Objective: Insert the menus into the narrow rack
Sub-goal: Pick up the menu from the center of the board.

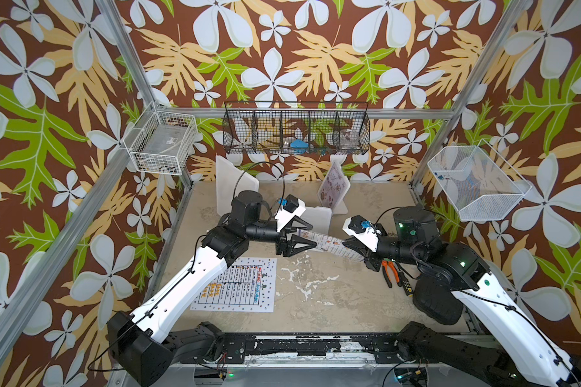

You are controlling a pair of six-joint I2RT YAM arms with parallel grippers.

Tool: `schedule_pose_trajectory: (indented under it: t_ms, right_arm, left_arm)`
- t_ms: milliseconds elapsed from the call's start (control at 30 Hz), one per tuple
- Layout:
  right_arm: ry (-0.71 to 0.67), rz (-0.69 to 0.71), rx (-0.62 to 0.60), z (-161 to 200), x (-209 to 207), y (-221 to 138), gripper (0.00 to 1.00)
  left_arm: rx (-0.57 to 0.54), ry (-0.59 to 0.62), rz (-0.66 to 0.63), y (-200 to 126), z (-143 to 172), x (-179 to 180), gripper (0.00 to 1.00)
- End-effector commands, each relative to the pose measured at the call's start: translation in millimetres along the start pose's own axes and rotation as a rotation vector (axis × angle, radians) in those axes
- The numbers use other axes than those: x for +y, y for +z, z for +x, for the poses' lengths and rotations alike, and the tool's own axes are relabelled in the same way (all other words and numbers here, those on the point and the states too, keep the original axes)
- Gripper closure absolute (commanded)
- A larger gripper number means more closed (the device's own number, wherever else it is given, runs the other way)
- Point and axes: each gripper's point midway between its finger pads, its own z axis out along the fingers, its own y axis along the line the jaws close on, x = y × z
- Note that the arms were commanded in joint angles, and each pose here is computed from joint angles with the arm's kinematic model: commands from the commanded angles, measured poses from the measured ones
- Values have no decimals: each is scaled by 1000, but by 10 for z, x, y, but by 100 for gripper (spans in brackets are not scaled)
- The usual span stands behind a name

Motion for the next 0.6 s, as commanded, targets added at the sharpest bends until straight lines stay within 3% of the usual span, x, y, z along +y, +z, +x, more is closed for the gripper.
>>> schedule_pose_trajectory:
  t_ms: [0, 233, 567]
  right_arm:
    - [26, -8, -10, -32, 0, -5, 100]
    - [63, -75, -78, -143, 16, -100, 100]
    - [69, -130, -84, -154, 81, -62, 100]
  left_arm:
    - [0, 12, 8, -6, 5, -22, 39]
    - [-2, 25, -22, -25, 8, 6, 42]
    - [-14, 29, -14, -45, -44, -36, 63]
